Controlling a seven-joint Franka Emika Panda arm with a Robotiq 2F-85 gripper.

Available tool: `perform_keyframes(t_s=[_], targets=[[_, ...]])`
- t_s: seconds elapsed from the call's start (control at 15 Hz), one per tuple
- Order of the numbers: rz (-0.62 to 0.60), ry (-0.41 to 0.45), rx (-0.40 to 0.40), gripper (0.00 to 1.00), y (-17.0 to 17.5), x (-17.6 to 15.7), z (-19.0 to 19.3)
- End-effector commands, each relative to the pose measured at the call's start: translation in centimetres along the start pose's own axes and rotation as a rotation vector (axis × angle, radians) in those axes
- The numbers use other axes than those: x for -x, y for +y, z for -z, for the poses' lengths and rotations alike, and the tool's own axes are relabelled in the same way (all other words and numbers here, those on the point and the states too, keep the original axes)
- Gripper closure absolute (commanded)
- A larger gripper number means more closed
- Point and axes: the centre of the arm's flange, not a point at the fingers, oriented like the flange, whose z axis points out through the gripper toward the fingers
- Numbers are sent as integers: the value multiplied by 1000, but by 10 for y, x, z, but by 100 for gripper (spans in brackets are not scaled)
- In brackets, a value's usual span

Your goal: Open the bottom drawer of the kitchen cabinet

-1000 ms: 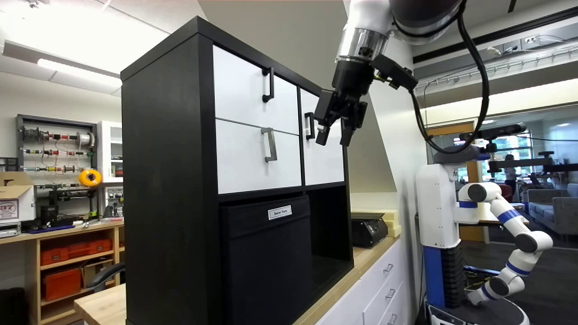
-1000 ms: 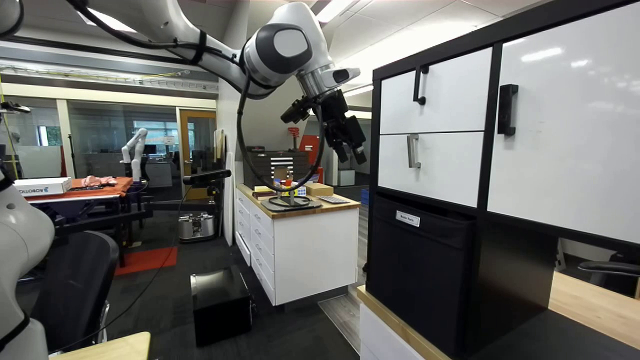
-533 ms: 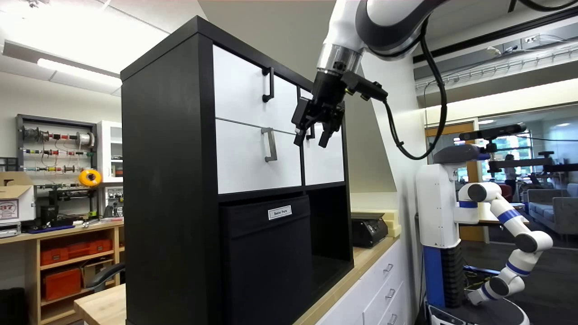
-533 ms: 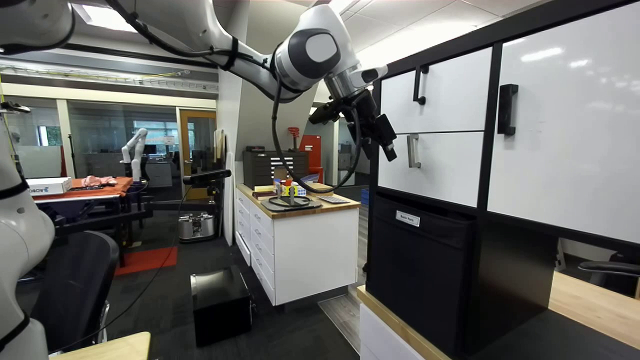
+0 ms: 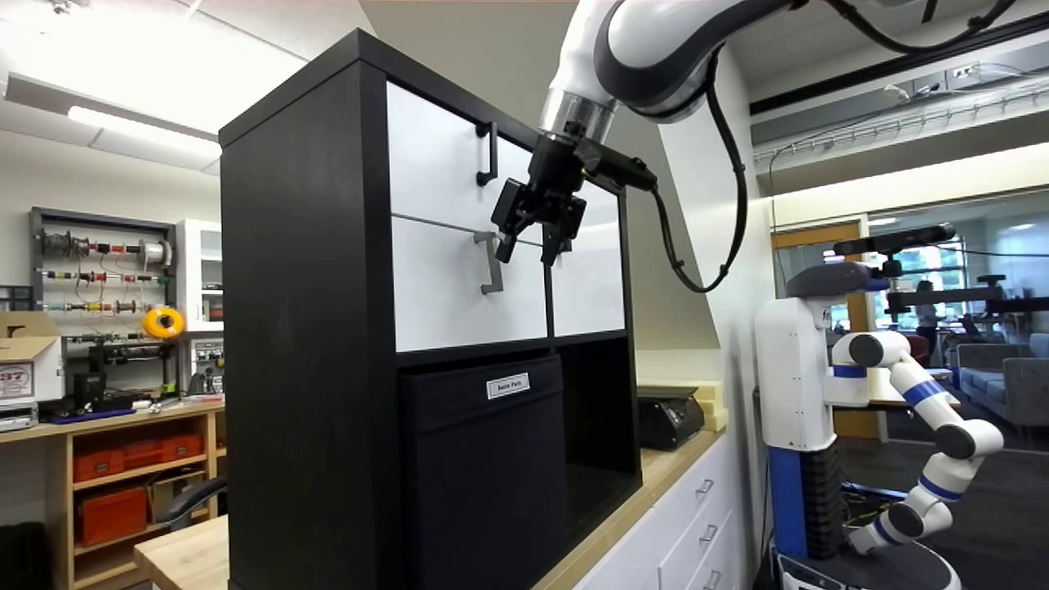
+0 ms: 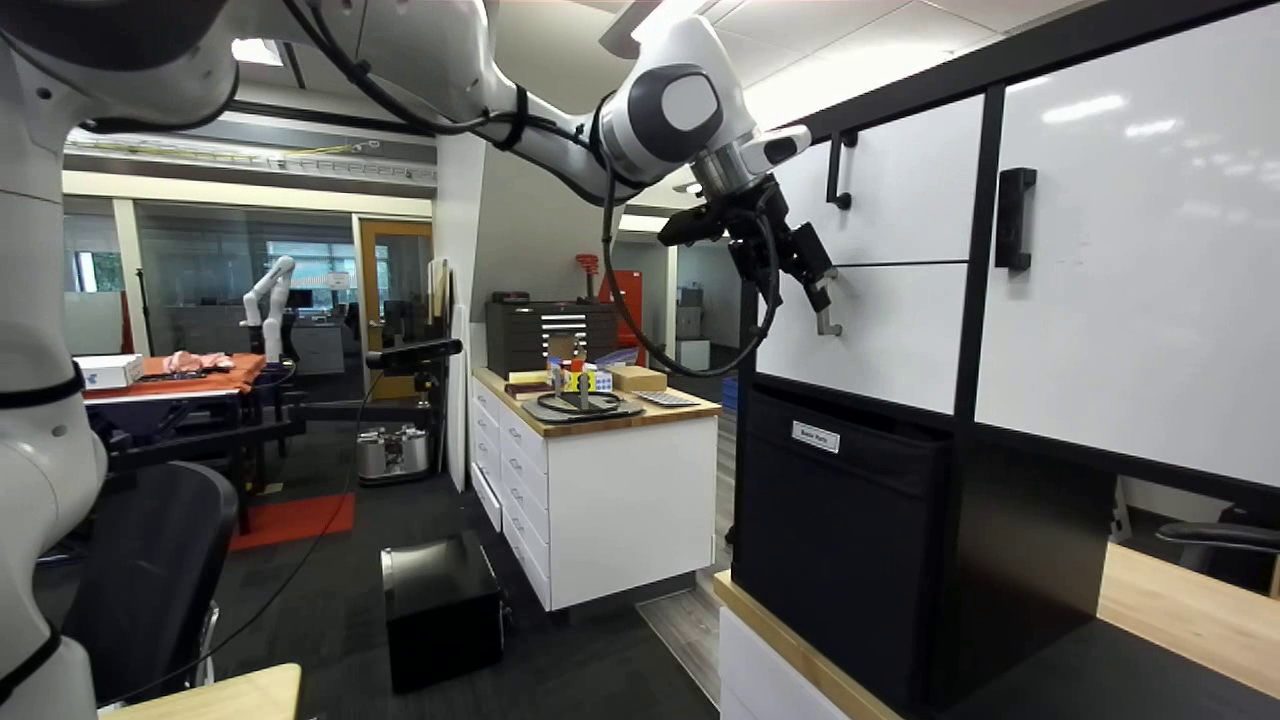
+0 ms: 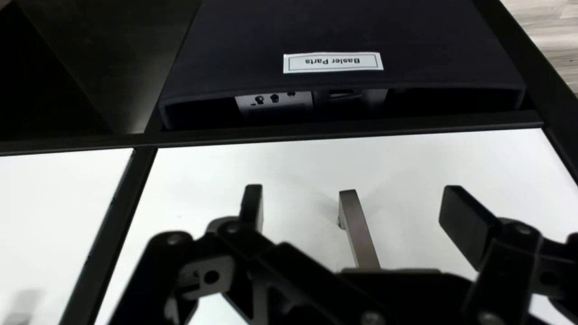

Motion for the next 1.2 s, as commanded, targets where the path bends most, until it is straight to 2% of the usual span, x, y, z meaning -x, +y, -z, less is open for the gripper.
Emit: perform_keyframes(t_s=[0.0,0.07,0.13,0.2,0.87,1.0,1.13], targets=[[37,25,-8,0,-9,-28,-7],[43,32,-10,0,-10,-31,-9],[51,38,-13,25,-10,-35,-13],[58,47,-13,26,-10,-38,-14],[104,83,-37,92,-2,-48,-23],[102,80,-50,97,-5,-45,-20],[104,76,-54,94,-5,-42,-17]])
